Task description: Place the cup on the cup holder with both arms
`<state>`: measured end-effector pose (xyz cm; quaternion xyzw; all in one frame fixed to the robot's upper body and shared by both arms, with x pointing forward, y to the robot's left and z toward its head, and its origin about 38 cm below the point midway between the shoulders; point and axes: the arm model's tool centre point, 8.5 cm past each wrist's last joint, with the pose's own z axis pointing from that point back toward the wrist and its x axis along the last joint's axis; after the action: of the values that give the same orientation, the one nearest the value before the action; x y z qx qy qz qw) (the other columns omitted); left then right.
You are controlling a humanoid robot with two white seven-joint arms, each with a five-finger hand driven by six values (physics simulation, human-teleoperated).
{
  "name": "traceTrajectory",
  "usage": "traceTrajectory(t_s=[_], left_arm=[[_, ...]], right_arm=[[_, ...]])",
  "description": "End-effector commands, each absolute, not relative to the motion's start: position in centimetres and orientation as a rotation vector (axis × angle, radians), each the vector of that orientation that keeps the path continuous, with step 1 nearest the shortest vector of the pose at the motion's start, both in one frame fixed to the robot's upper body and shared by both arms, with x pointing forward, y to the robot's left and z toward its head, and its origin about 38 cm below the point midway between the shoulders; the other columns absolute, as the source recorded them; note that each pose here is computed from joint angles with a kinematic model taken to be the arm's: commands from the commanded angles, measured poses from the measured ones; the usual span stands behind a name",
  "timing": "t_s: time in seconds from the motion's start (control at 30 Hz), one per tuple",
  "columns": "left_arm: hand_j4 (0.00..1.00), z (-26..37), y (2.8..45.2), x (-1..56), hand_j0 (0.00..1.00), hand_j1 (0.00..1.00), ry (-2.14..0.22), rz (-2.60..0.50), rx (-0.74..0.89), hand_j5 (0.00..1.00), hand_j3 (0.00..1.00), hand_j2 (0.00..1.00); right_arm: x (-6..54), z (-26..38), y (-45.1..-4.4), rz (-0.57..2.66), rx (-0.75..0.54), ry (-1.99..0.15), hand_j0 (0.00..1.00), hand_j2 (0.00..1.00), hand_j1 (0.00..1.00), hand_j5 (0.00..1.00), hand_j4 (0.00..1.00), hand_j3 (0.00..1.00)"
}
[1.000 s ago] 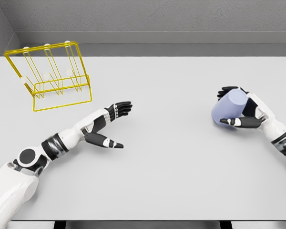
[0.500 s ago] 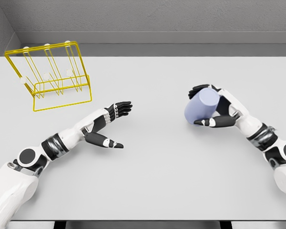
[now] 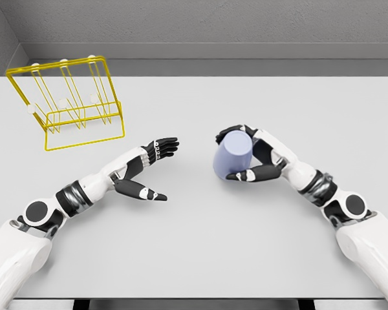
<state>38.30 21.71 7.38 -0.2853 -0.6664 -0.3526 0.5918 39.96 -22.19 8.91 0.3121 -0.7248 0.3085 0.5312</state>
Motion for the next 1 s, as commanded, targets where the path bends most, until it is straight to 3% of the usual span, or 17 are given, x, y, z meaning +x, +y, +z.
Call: traceTrajectory(t_s=[0.0,0.4,0.97], left_arm=[[1.0,7.4,21.9,38.3,1.0,1.0,-1.549,-0.816,-0.664,1.0,1.0,1.0],[1.0,7.5,22.2,38.4,1.0,1.0,-1.549,-0.819,-0.657,1.0,1.0,1.0],[1.0,7.7,23.9,38.7,1.0,1.0,-1.559,-0.785,-0.615,1.0,1.0,1.0]], right_arm=[[39.7,8.6,-21.0,0.727,0.777,-1.723,0.69,0.69,0.69,0.69,0.69,0.69],[39.3,8.2,-16.8,0.794,0.839,-1.71,0.69,0.69,0.69,0.69,0.69,0.69],[40.4,7.1,-15.6,0.761,0.837,-1.685,0.74,0.74,0.74,0.74,0.74,0.74]])
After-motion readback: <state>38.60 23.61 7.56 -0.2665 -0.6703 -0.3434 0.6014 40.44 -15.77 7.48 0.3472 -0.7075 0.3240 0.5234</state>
